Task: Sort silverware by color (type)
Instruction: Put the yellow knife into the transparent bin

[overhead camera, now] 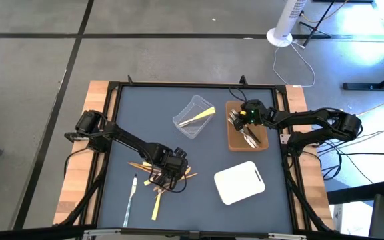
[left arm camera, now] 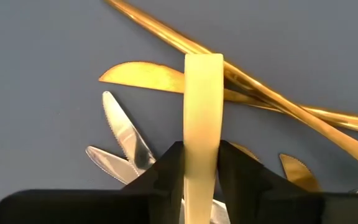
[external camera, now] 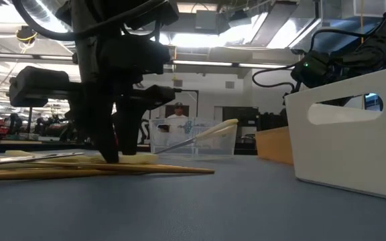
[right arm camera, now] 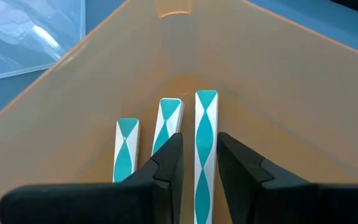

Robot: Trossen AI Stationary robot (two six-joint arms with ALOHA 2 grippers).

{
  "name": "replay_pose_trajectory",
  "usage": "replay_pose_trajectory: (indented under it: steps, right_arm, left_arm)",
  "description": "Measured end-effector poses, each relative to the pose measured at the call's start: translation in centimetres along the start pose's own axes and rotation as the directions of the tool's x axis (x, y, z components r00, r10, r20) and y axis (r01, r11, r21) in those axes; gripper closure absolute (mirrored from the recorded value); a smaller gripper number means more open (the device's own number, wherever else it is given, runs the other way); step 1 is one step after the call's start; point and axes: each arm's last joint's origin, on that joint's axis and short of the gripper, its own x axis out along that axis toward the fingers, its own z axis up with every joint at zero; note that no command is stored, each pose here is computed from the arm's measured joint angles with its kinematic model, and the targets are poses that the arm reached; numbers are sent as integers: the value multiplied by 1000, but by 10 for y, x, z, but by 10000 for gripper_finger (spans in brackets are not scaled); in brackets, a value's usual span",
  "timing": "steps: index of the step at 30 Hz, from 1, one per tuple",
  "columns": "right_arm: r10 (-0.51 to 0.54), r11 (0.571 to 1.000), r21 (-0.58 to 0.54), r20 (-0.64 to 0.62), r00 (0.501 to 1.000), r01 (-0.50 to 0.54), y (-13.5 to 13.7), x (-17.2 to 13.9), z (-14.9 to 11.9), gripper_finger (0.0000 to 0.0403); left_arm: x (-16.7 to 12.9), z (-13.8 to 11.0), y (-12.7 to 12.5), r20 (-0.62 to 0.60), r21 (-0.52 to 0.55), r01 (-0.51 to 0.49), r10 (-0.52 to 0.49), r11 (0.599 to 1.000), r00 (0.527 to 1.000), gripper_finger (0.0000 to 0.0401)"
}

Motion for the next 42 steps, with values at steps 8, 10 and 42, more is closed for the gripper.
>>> replay_pose_trajectory:
  steps: [8, 10, 42]
  right_arm:
    - [0, 1000, 0, 0, 1000, 0, 0, 0, 0, 317]
    - [0, 1000, 0, 0, 1000, 0, 0, 0, 0, 317]
    - [1, 1000, 0, 0, 1000, -1, 0, 0, 0, 317]
  left_arm:
    - [0, 0, 0, -1, 0, -6, 6, 1000, 1000, 330]
    - [0, 0, 0, -2, -1, -8, 8, 1000, 1000, 329]
    - [-48, 26, 23, 344, -327, -89, 206, 941, 916, 329]
